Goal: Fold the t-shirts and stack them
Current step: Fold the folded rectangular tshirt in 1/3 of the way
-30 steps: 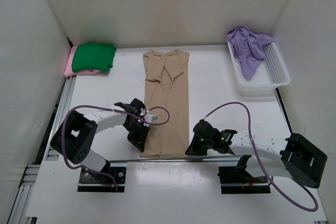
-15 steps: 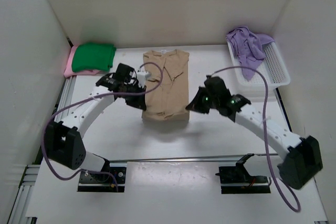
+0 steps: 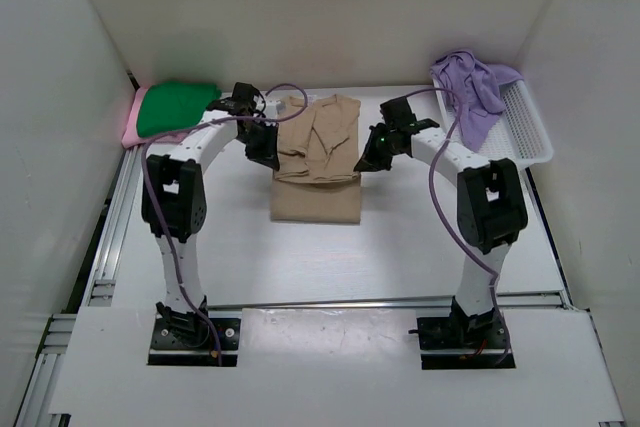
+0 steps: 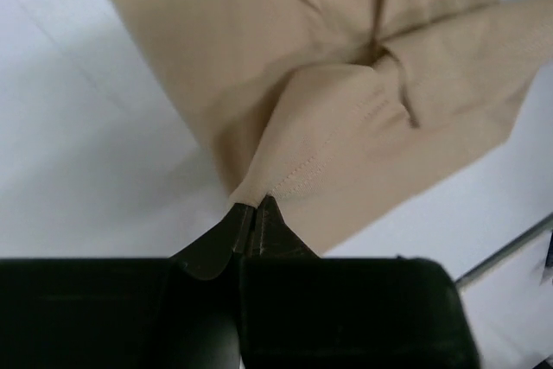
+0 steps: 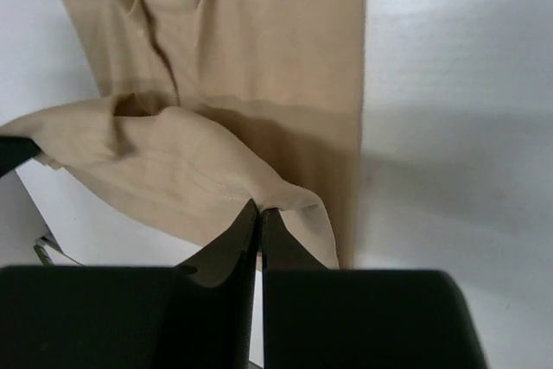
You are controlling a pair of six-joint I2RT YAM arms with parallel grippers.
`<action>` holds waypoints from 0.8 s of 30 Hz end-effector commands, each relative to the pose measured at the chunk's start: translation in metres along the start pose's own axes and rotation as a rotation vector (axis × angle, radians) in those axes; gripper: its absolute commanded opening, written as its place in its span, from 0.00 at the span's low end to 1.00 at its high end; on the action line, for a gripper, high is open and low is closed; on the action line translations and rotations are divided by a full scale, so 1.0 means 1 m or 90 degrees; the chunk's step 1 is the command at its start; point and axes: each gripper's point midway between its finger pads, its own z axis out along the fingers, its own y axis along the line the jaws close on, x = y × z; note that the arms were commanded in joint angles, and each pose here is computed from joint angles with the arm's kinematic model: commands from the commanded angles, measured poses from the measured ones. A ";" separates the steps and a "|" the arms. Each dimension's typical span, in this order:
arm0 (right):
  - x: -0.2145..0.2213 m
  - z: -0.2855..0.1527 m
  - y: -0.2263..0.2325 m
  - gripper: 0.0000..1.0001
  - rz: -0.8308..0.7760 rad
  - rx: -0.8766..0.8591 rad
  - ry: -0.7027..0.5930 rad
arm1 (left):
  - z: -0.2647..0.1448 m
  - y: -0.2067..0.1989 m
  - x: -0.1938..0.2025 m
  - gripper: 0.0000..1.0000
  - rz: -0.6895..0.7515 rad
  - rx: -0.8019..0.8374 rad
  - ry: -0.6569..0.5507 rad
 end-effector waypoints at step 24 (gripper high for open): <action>0.042 -0.016 -0.039 0.61 0.046 -0.058 0.112 | -0.021 0.030 0.047 0.61 -0.024 -0.102 0.034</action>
